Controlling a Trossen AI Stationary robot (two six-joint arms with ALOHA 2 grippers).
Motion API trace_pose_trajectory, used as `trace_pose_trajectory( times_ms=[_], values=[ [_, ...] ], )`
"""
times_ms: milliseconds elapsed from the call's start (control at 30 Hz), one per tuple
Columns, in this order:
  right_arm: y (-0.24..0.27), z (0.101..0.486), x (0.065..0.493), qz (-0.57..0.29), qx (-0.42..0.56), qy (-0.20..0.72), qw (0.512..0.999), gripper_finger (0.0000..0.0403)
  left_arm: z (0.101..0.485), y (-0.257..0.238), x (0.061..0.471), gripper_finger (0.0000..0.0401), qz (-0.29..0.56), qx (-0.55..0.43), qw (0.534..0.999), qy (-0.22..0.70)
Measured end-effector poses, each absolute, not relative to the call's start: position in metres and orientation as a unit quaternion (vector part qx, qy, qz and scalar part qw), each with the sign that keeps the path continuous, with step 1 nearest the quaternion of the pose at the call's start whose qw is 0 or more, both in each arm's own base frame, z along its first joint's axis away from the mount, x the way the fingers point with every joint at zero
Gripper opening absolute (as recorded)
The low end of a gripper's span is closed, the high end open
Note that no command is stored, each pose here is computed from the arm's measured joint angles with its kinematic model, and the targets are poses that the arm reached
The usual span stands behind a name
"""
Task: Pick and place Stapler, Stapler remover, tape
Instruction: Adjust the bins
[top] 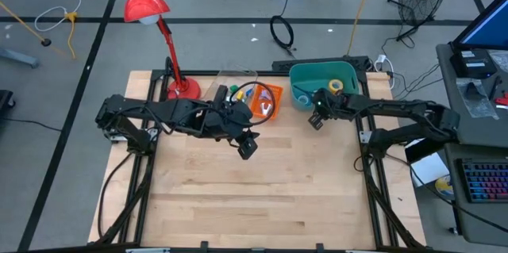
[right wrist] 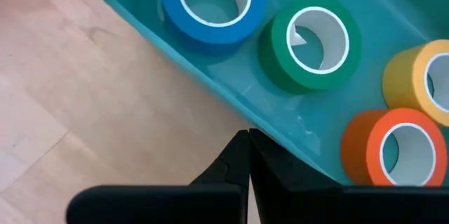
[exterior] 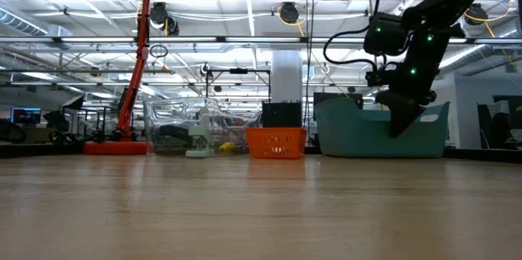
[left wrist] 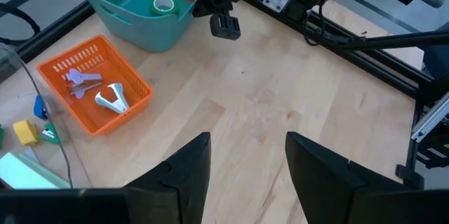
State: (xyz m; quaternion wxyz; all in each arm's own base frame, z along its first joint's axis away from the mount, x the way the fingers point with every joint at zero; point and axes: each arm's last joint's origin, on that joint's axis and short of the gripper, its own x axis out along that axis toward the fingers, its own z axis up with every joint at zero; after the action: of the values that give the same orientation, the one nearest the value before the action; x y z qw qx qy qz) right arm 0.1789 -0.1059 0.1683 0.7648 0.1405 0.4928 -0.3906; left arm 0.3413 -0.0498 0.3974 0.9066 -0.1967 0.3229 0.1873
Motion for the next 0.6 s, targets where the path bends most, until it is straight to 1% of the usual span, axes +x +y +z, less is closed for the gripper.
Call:
trace_pose_trajectory(
  times_ms=[267,433,600],
  values=[
    [-0.117,0.169,0.174,-0.399,0.139,0.489,0.763,0.0,0.397,-0.05,0.341,0.0186,0.187,-0.197,0.907,0.323],
    [-0.123,0.171,0.174,-0.393,0.151,0.472,0.775,0.0,0.397,-0.05,0.341,0.0186,0.187,-0.196,0.907,0.323],
    [-0.115,0.175,0.173,-0.375,0.179,0.468,0.78,0.0,0.397,-0.05,0.341,0.0186,0.188,-0.196,0.906,0.324]
  ],
)
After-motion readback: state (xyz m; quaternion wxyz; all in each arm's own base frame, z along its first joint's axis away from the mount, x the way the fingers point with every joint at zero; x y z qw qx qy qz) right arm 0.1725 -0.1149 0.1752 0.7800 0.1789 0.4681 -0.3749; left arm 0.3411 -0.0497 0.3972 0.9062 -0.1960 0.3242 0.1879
